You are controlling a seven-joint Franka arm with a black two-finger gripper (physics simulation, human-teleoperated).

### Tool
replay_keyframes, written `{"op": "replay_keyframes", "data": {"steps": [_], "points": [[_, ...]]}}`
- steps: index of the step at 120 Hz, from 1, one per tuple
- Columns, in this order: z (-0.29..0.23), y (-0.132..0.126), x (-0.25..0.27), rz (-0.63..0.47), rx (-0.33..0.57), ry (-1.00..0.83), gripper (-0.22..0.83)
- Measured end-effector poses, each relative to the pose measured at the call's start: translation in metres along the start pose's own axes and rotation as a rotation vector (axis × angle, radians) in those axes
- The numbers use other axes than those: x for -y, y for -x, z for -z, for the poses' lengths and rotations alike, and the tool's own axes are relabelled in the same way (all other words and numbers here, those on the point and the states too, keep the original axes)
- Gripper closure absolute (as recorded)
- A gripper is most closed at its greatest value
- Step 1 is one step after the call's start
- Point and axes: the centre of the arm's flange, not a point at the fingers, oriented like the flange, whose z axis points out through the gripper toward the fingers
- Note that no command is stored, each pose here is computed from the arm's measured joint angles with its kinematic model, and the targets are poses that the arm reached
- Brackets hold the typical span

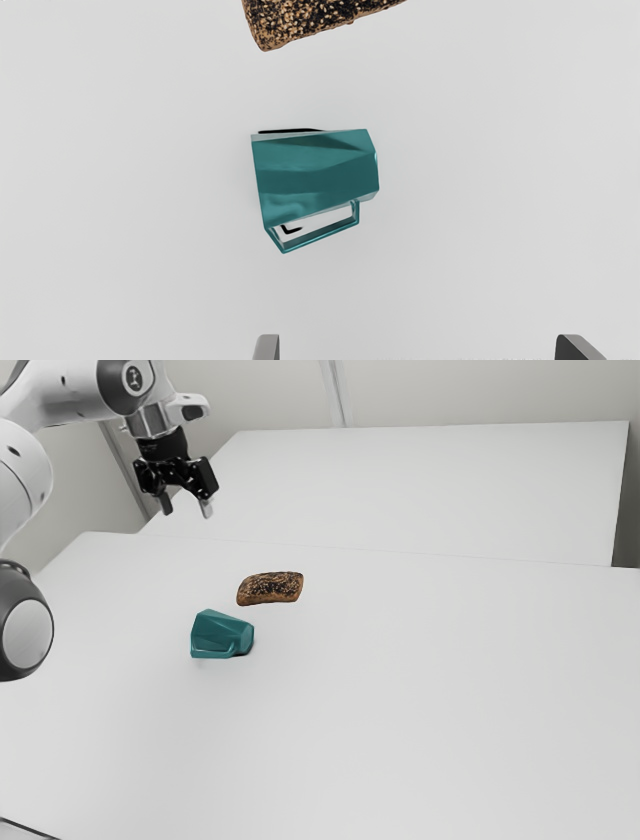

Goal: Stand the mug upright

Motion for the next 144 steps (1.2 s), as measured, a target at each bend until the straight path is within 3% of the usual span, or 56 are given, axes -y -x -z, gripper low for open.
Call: {"op": "replay_keyframes", "data": {"steps": [24,41,58,82,108,144], "points": [[-0.001,0.002,-0.002,-0.005,0.008,0.007,0.00],[-0.023,0.014,0.010,0.014,0.087,0.041,0.00],[-0.061,0.038,0.061,0.114,0.180,0.103,0.00],[-0.096,0.072,0.131,0.217,0.230,0.199,0.00],[-0.149,0.106,0.195,0.286,0.183,0.401,0.00],[-0.221,0.090,0.205,0.251,-0.002,0.632,0.00]]}}
